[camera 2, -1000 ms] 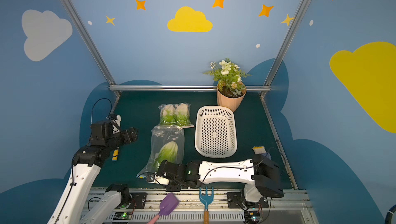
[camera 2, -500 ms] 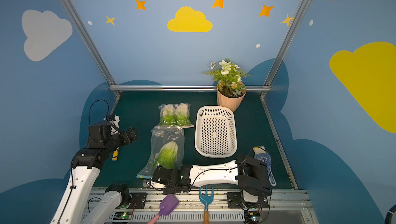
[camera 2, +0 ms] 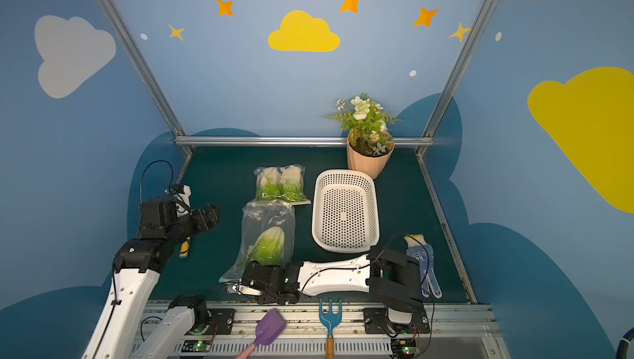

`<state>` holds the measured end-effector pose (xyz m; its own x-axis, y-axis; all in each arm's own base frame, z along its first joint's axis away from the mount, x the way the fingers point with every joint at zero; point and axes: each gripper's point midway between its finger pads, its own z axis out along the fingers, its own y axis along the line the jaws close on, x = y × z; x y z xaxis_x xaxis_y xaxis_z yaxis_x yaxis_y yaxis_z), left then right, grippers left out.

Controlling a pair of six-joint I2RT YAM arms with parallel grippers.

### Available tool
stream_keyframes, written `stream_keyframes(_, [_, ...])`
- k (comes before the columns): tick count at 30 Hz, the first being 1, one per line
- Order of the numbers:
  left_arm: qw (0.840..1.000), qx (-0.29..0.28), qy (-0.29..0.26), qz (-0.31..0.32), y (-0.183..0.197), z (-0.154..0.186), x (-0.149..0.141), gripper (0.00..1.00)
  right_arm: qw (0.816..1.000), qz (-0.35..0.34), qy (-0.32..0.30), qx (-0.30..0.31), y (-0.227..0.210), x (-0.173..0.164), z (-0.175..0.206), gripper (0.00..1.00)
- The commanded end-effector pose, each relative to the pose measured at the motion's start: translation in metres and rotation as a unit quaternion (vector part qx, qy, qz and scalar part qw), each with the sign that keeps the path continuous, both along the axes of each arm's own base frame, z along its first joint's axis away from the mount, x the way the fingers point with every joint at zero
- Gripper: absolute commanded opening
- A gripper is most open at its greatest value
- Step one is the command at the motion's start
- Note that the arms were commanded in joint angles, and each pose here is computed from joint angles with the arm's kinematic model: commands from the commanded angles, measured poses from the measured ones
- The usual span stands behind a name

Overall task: Open the zip-top bag and take out the chinese cabbages
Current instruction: Adjust the zipper food storage bag at the center of the board.

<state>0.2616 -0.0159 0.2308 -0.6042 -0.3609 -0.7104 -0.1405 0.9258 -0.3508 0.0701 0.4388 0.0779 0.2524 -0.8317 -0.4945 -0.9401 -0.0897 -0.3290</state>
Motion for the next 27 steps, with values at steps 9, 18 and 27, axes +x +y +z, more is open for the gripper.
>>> stream_keyframes(9, [1.000, -0.010, -0.008, -0.004, -0.002, 0.000, 0.000, 0.90, 1.000, -0.001, -0.003, -0.019, 0.007, 0.006, -0.018, 0.56])
stream_keyframes(18, [1.000, -0.009, -0.009, -0.003, -0.002, 0.001, 0.000, 0.90, 0.999, -0.028, -0.025, -0.020, 0.009, 0.021, -0.019, 0.23])
stream_keyframes(27, [1.000, -0.008, -0.014, -0.002, -0.002, 0.003, -0.001, 0.90, 0.999, -0.038, -0.029, -0.007, 0.005, 0.028, -0.001, 0.03])
